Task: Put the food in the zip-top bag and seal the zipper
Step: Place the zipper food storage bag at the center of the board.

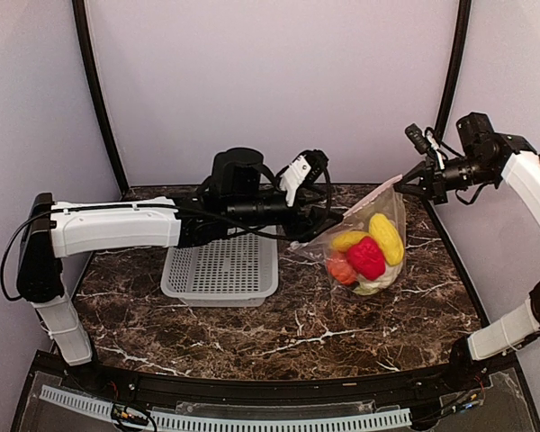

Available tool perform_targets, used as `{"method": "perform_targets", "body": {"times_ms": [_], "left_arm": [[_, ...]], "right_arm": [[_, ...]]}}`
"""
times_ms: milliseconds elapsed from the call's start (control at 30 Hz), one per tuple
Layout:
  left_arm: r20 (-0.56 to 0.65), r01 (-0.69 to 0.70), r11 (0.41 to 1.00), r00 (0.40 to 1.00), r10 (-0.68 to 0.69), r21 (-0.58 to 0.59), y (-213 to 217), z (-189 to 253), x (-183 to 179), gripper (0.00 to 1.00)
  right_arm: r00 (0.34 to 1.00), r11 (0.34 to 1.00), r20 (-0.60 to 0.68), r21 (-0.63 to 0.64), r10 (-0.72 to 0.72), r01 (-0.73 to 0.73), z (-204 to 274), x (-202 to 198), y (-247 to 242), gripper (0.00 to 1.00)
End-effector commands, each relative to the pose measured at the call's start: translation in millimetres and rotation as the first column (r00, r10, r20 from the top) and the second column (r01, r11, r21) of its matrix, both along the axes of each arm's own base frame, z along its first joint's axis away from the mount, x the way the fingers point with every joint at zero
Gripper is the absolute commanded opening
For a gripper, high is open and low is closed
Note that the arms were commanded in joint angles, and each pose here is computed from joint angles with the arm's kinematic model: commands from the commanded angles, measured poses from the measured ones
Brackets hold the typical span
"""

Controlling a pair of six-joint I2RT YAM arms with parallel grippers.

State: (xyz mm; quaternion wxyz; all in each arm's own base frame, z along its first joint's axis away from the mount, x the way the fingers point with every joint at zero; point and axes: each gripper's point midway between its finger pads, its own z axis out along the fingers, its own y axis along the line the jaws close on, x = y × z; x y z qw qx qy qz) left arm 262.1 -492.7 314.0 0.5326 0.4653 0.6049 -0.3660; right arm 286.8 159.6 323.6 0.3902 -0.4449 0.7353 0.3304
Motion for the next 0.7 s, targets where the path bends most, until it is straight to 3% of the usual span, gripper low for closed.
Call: {"method": "perform_targets", "body": {"times_ms": [0,100,233,367,567,667], "left_arm": [[-0.057,0.141,0.99,0.989,-0.14,0.007,-20.8,-10.7,-18.6,0.67],[-0.091,0.172,0.985,0.981,-0.169,0.028,-31.6,-23.6,-21.6,0.65],[-0.141,0.138,0.988,0.982,-0.128,0.065,-40.3,-37.0,-10.9,0.53],[-0.177,0.111,0.989,0.98,-0.092,0.101,-44.9,-49.1,-3.5,0.34],[-0.129,0.053,0.991,0.991,-0.036,0.127,-47.6,-50.0,12.4,0.12],[-0.08,-0.014,0.99,0.996,0.026,0.14,-48.4,-49.9,30.8,0.07]], "right_arm": [[0.999,0.999,0.045,0.013,0.029,-0.03,7.8,-7.6,6.8,0.0],[0.998,0.999,0.043,0.015,0.041,-0.041,6.9,-9.6,9.4,0.0],[0.997,0.998,0.046,0.029,0.061,-0.063,8.7,-13.5,13.5,0.0],[0.997,0.997,0.05,0.029,0.065,-0.067,8.9,-13.5,15.2,0.0],[0.997,0.999,0.073,0.024,0.036,-0.038,7.0,2.4,14.9,0.0],[0.994,0.998,0.108,0.052,0.029,-0.035,19.1,15.1,17.9,0.0]]}}
